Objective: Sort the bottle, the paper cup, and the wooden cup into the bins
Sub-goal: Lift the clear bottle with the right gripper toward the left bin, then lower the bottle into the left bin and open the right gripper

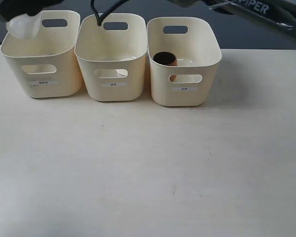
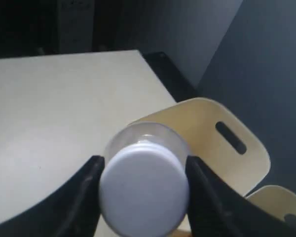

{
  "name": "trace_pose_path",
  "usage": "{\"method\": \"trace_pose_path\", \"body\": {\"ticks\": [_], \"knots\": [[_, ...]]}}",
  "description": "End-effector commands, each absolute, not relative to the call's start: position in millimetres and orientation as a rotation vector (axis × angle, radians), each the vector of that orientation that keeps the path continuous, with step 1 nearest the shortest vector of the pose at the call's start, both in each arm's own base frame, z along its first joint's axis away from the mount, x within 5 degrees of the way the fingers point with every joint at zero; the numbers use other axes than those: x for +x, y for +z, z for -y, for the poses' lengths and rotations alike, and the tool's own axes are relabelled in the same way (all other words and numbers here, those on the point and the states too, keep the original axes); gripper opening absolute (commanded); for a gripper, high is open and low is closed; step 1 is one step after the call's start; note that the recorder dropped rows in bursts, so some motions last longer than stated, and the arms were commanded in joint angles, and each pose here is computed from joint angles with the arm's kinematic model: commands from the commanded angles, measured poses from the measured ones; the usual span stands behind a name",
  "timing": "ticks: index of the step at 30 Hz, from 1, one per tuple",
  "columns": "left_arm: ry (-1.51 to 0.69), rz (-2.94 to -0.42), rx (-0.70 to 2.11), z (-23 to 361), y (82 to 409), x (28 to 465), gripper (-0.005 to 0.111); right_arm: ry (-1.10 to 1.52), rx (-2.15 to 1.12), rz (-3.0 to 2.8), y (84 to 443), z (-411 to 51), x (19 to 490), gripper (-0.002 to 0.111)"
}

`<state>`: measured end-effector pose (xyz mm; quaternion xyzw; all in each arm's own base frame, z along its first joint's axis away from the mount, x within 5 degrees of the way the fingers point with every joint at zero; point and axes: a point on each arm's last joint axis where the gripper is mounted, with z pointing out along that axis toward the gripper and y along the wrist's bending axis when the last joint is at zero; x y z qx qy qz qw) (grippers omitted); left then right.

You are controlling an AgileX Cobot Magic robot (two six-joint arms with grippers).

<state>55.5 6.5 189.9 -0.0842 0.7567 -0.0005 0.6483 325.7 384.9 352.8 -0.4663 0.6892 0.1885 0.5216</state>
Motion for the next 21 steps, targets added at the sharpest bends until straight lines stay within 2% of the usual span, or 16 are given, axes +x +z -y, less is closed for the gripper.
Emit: {"method": "trace_pose_path", "body": {"ticks": [1,11,21], "knots": [[-0.004,-1.704,-0.187,-6.2,192.2,55.2,0.000,0.409,-1.062,-1.652,342.3,-387.8,348.7,-0.001],[-0.004,-1.704,-0.187,-6.2,192.2,55.2,0.000,0.357,-1.080,-1.791,269.6,-400.0,388.4,-0.001],[-0.004,-1.704,-0.187,-6.2,192.2,55.2,0.000,0.343,-1.101,-1.827,257.2,-400.1,391.5,-0.001]]}}
